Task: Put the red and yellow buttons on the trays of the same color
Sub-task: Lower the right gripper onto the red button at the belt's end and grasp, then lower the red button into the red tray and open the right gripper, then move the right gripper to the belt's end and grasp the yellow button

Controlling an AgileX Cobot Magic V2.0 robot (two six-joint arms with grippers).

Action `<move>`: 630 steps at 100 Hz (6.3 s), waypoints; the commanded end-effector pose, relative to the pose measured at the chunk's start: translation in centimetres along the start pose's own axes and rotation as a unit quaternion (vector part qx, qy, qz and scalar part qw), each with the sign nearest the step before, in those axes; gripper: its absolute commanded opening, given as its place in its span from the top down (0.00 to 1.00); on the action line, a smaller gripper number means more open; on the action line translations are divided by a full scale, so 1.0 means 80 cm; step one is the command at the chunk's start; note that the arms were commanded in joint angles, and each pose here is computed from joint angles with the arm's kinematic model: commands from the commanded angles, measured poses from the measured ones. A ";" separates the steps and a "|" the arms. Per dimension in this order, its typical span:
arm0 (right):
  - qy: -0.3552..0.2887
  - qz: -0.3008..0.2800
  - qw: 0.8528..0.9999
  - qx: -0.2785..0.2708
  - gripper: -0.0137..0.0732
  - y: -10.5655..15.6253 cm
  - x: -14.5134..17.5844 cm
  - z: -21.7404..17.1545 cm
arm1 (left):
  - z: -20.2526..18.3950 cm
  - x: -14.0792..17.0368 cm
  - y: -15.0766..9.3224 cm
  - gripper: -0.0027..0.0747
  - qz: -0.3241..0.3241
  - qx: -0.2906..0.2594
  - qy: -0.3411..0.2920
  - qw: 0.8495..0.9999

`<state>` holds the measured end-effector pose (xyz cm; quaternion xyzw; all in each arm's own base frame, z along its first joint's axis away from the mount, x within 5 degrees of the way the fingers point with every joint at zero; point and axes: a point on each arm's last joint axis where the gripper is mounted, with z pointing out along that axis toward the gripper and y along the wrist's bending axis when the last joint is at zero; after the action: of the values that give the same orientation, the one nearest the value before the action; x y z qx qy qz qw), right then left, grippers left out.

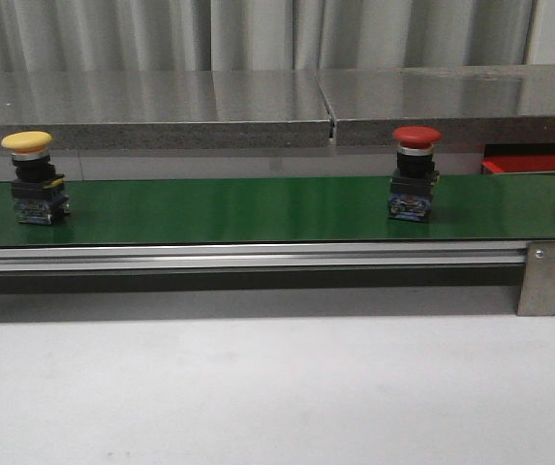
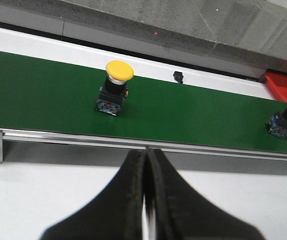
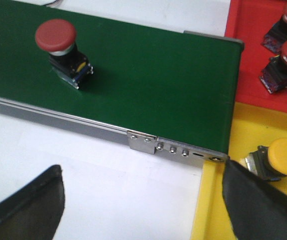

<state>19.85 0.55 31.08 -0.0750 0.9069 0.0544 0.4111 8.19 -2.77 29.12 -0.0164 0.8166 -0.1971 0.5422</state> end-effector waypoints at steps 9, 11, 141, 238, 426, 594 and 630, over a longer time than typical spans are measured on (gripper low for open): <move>-0.024 -0.032 0.999 -0.009 0.11 0.005 -0.033 0.028 | -0.003 -0.015 -0.005 0.99 -0.012 0.008 -0.034 0.999; -0.023 -0.034 0.999 -0.012 0.11 0.007 -0.036 0.033 | -0.003 -0.015 -0.005 0.99 -0.012 0.008 -0.034 0.999; 0.058 -0.043 0.996 -0.045 0.77 0.004 -0.098 0.187 | -0.003 -0.015 -0.005 0.99 -0.012 0.008 -0.034 0.999; -0.039 0.077 0.988 0.132 0.78 -0.259 -0.185 0.164 | -0.003 -0.015 -0.005 0.99 -0.012 0.008 -0.034 0.999; -0.005 0.084 0.989 0.121 0.23 -0.312 -0.165 0.273 | -0.003 -0.015 -0.005 0.99 -0.012 0.008 -0.034 0.999; -0.006 0.052 0.998 -0.047 0.19 -0.104 -0.085 0.041 | -0.003 -0.015 -0.005 0.99 -0.012 0.008 -0.034 0.999; 0.000 -0.048 0.996 -0.077 0.18 -0.037 -0.076 0.093 | -0.003 -0.015 -0.005 0.99 -0.012 0.008 -0.034 0.999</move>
<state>29.28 -1.62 29.09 -0.1362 0.9160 0.1219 0.3571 8.18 -2.78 29.10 -0.0160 0.8172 -0.1974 0.5413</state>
